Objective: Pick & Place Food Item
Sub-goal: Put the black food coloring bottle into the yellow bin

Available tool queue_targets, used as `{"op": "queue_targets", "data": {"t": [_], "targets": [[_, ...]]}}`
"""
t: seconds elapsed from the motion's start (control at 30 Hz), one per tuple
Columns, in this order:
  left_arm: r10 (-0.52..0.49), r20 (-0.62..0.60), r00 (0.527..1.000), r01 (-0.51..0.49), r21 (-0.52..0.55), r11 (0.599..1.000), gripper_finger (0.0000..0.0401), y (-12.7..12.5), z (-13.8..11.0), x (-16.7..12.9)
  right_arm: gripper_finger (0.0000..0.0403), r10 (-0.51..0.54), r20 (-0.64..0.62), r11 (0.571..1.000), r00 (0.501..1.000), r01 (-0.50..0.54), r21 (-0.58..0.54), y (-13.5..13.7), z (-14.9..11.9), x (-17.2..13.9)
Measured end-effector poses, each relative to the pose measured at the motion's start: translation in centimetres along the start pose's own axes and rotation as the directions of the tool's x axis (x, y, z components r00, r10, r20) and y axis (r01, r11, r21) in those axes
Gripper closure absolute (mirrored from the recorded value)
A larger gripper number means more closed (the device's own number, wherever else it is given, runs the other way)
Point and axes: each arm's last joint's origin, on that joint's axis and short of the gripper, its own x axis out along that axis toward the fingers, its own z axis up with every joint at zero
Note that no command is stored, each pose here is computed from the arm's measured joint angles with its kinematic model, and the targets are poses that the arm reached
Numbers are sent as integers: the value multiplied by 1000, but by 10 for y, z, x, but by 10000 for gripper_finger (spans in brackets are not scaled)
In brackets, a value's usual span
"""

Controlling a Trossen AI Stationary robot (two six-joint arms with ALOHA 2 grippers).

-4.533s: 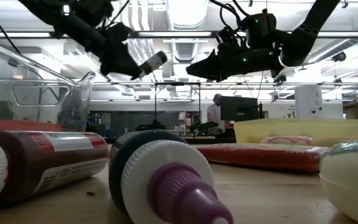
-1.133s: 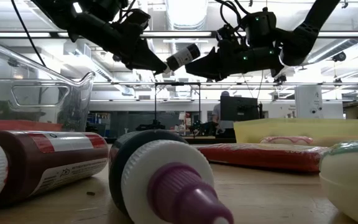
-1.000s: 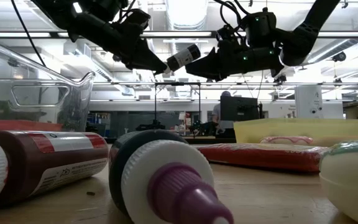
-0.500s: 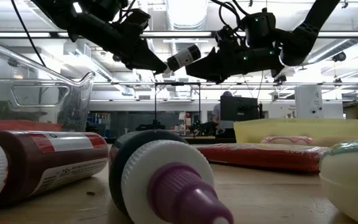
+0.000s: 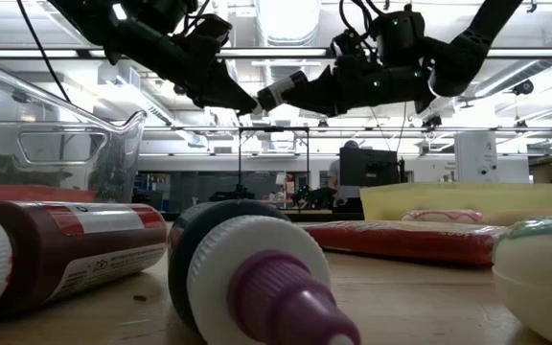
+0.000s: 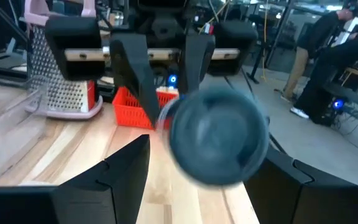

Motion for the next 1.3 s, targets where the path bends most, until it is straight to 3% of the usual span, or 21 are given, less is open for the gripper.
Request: {"op": "queue_targets", "data": {"t": [0.47,1.03,1.3], "targets": [[-2,-14,1000,2,0,1000,295,0,-1,0,175,-5,29,1000,1000,5,-7,-4,12,5],[-2,-15,1000,2,12,1000,295,0,-1,0,254,6,-4,1000,1000,-6,2,-3,8,5],[-2,-14,1000,2,11,1000,285,0,-1,0,263,6,-7,1000,1000,-6,3,-3,8,5]]}}
